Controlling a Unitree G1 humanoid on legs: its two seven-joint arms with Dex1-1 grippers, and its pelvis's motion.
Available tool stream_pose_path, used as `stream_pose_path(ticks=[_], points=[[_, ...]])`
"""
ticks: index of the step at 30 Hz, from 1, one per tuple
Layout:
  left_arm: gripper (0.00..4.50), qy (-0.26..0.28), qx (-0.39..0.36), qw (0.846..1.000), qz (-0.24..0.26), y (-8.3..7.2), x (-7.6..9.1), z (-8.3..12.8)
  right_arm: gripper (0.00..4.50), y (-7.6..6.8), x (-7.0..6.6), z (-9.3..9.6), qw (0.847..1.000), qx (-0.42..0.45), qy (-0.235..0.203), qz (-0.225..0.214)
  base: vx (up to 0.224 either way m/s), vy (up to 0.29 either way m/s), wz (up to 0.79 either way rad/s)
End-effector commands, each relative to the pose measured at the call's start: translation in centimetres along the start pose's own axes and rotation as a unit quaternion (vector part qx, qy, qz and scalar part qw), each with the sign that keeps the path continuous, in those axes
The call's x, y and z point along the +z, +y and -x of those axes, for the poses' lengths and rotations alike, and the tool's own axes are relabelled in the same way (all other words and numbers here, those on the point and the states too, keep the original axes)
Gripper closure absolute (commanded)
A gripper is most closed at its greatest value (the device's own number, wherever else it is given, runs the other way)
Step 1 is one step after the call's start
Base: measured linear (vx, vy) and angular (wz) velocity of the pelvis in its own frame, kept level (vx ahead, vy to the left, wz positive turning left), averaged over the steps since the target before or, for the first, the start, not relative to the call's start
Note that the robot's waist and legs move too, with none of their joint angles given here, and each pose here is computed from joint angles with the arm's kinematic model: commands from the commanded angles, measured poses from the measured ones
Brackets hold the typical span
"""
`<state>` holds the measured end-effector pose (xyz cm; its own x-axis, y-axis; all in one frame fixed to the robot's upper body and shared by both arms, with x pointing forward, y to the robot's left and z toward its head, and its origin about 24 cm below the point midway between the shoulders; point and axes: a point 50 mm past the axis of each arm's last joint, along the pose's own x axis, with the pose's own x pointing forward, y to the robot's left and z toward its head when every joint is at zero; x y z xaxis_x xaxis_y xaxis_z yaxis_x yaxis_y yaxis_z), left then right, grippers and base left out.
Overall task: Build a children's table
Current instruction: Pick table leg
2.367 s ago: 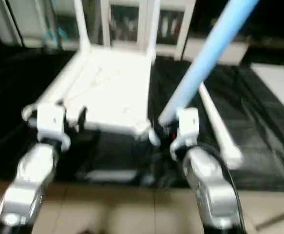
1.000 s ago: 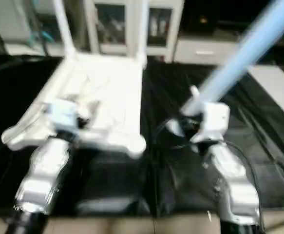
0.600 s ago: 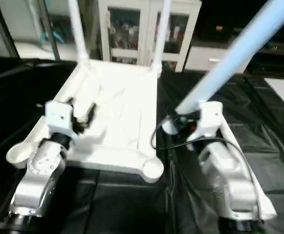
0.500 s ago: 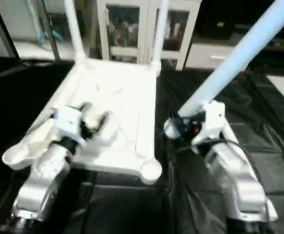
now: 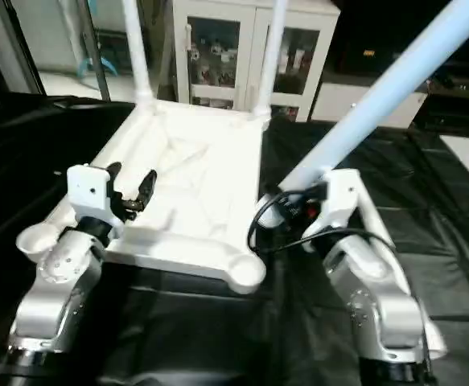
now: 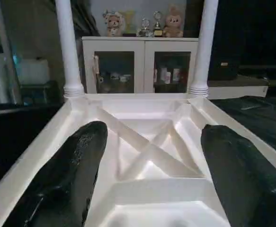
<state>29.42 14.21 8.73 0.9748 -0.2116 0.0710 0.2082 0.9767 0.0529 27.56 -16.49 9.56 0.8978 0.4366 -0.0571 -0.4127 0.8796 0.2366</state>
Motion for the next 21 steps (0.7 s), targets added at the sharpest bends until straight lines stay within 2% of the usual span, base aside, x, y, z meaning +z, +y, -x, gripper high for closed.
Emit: stream_pose_path(ticks=[1,4,8,12,13,15,16,18,19,20,21], points=[[0.91,-0.008,-0.004,1.000,0.009,-0.6,0.8,-0.6,2.62,-0.4,0.4,0.2,1.000,-0.009,0.004,0.014,-0.026,-0.238,0.04],[0.91,0.005,-0.007,1.000,-0.022,-0.4,0.9,-1.0,2.62,-0.8,0.6,0.1,1.000,-0.013,0.006,0.021,-0.024,-0.224,-0.02],[0.91,0.002,-0.005,1.000,-0.018,-0.3,1.2,-1.2,2.62,-1.2,0.8,0.2,0.999,-0.017,0.007,0.027,-0.038,-0.141,-0.04],[0.91,0.004,-0.019,0.999,-0.036,-0.4,1.1,-1.3,2.62,-1.3,0.8,-0.1,0.999,-0.021,0.006,0.029,-0.016,-0.035,0.02],[0.91,0.009,-0.028,0.999,-0.037,-0.4,1.0,-1.4,2.62,-1.3,0.8,-0.3,0.999,-0.021,0.007,0.030,0.000,0.000,0.00],[0.91,0.009,-0.104,0.993,-0.051,-0.8,1.3,-1.4,2.62,-0.7,1.1,-0.4,1.000,0.001,0.006,0.025,0.000,0.000,0.00],[0.91,0.009,-0.104,0.993,-0.051,-0.8,1.3,-1.4,2.62,-0.7,1.1,-0.4,1.000,0.001,0.006,0.025,0.000,0.000,0.00],[0.91,0.033,-0.276,0.959,-0.058,-1.9,1.4,-0.7,2.62,-0.1,1.2,-0.3,0.998,0.045,0.013,0.031,0.001,0.053,0.05],[0.71,0.041,-0.309,0.948,-0.066,-2.0,1.2,-0.5,2.62,-0.1,1.2,-0.3,0.998,0.053,0.016,0.032,0.010,0.059,0.02],[0.54,0.078,-0.413,0.902,-0.100,-2.0,0.6,0.3,2.62,0.1,1.0,-0.1,0.996,0.084,0.026,0.035,0.024,0.053,0.01],[0.54,0.088,-0.430,0.892,-0.112,-1.8,0.4,0.4,2.62,0.1,1.0,-0.1,0.995,0.091,0.029,0.036,0.024,0.053,0.01]])
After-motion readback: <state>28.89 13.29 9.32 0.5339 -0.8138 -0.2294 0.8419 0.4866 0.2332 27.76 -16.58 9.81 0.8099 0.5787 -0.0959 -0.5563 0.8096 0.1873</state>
